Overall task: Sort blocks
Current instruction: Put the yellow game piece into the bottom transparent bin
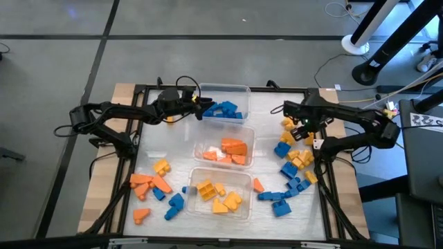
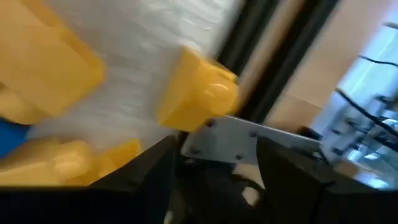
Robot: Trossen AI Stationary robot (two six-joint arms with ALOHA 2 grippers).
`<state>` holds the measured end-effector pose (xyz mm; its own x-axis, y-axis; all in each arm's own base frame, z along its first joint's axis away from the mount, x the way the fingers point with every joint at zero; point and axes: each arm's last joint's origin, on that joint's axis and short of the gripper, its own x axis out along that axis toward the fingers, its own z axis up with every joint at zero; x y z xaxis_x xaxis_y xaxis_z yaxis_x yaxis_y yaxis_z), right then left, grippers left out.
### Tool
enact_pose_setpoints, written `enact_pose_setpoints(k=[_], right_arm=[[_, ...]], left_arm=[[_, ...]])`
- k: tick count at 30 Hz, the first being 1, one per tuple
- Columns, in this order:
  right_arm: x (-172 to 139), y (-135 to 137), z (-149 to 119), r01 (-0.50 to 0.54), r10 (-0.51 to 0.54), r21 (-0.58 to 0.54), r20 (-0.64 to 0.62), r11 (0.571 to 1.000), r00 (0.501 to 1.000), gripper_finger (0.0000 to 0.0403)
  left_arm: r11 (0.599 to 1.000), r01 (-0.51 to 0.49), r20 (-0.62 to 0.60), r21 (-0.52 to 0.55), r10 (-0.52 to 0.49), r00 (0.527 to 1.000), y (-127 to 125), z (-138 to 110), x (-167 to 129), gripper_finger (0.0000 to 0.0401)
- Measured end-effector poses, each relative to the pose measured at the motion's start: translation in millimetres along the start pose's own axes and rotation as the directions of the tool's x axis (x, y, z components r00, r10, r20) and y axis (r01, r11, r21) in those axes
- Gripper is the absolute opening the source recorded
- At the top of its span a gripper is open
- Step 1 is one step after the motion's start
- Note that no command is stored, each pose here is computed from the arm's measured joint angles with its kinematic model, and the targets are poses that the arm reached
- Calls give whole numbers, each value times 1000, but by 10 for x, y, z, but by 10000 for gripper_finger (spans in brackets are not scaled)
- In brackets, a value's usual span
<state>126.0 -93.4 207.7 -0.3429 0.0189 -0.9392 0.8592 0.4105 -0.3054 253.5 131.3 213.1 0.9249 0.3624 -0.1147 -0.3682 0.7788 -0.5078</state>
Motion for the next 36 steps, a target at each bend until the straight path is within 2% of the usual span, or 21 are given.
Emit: enact_pose_setpoints(k=[3, 12, 24, 30, 36], right_arm=[[48, -13, 88, -78, 79, -9, 53, 997, 995, 216], [157, -183, 152, -70, 70, 35, 16, 997, 997, 187], [206, -328, 217, -137, 137, 46, -9, 990, 991, 184], [445, -312, 206, -218, 219, 55, -23, 974, 975, 184], [549, -286, 192, -208, 209, 56, -10, 977, 978, 184]], left_arm=[[1000, 0, 0, 0, 0, 1000, 0, 0, 0, 148], [1000, -1, -2, 5, 1, 1000, 1, -2, 0, 148], [1000, -3, -6, 12, 3, 1000, 3, -5, -1, 148], [1000, -3, -6, 13, 3, 1000, 2, -6, 0, 148], [1000, -3, -6, 4, 3, 1000, 2, -6, 0, 148]])
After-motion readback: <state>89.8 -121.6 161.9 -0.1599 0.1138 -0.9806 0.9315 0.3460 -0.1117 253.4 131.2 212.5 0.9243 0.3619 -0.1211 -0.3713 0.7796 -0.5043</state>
